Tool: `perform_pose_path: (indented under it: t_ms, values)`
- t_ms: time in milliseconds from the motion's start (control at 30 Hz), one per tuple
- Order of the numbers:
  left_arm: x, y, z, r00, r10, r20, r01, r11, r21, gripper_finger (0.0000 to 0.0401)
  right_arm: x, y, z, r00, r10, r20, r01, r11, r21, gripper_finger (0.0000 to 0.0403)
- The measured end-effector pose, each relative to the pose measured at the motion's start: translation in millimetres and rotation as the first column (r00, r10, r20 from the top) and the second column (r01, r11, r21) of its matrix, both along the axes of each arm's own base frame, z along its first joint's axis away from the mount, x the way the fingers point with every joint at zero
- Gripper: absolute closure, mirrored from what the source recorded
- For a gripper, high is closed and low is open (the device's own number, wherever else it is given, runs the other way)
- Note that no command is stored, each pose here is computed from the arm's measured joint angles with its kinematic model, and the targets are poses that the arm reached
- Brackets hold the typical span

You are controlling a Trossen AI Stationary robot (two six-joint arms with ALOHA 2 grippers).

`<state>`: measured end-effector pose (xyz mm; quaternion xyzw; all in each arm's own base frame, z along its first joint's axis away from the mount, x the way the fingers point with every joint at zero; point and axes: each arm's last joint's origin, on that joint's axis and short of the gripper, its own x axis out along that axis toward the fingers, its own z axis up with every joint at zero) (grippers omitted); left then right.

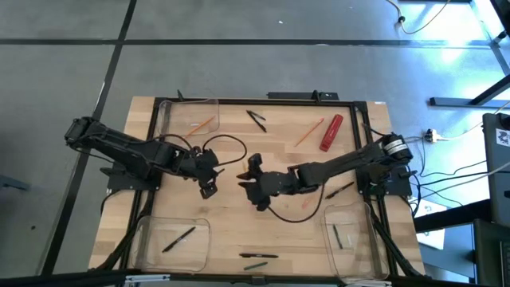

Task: Sort crayons/erasers/pens/pencils in bins
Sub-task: Put the green crayon into the bottom right transparent bin

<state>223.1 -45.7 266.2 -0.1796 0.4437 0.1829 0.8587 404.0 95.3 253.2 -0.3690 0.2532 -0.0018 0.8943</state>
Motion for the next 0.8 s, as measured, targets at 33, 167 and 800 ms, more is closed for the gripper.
perform_pose_path:
  t_ms: [33, 167, 800]
  values:
    - [0.0, 0.0, 0.0, 1.000, 0.000, 0.000, 0.000, 1.000, 0.000, 0.0397, 3.4, -1.6, -3.5, 1.000, 0.012, 0.001, -0.012, 1.000, -0.018, 0.0279]
    - [0.0, 0.0, 0.0, 1.000, -0.001, -0.001, 0.001, 1.000, -0.001, 0.0399, 16.0, -9.8, -15.2, 0.999, 0.031, 0.023, -0.030, 0.997, -0.071, 0.0279]
    - [-0.1, -0.3, 0.0, 1.000, -0.003, -0.001, 0.003, 1.000, -0.010, 0.0398, 39.8, -43.2, -34.3, 0.990, 0.108, 0.087, -0.098, 0.990, -0.103, 0.0279]
